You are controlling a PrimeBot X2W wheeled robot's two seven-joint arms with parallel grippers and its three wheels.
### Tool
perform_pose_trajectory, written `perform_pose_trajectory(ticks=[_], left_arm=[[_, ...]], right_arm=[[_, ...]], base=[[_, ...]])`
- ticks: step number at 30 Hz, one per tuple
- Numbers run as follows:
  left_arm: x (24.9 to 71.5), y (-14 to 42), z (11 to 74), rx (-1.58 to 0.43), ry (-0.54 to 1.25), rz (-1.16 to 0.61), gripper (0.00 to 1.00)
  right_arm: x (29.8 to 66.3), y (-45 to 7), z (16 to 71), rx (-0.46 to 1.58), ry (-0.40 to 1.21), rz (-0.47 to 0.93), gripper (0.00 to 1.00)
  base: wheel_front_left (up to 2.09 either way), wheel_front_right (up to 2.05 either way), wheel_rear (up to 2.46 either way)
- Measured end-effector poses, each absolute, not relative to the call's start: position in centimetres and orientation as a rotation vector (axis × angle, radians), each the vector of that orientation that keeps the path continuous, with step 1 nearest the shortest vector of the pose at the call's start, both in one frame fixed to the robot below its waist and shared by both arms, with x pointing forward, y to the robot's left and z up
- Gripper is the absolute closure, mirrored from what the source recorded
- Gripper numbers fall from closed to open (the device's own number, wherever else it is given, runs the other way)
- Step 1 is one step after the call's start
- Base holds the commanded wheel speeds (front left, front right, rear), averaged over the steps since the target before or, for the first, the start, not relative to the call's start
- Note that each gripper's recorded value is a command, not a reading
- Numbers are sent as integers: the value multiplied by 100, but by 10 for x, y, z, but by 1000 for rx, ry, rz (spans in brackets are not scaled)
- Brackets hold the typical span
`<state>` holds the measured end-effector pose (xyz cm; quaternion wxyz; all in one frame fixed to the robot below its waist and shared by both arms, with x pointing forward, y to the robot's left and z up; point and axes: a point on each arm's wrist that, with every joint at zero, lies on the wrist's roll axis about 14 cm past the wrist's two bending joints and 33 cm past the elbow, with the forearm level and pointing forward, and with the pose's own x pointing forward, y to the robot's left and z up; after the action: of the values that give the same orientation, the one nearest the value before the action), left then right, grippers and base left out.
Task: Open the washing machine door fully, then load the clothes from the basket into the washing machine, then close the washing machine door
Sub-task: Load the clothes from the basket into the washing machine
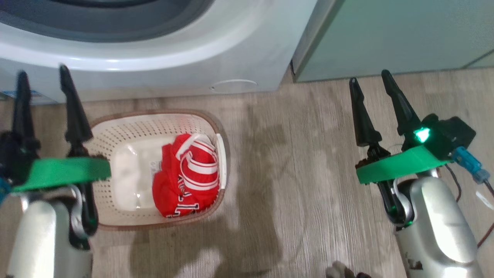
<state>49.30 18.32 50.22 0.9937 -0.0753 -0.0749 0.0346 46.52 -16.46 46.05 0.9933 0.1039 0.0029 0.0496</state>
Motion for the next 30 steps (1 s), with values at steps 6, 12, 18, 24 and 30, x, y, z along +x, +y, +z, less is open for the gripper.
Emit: perform_pose_trajectory(ticks=[6,12,18,24,30], left_arm=[[459,189,504,-131,-124,85,0],[426,188,503,-122,-94,79,0],[403,181,502,-113,-75,46,0],[391,175,505,-114,-74,25,0],[384,172,505,-113,-67,12,0]], right_arm=[[454,-161,474,202,-8,111,0],[436,-159,485,201,-13,116,0],[416,-162,490,189,-5,108,0],[400,-168,498,181,-16,92,0],[389,-172,502,180,-21,80,0]], base=[[0,0,0],[0,0,0],[0,0,0],[0,0,0],[0,0,0]])
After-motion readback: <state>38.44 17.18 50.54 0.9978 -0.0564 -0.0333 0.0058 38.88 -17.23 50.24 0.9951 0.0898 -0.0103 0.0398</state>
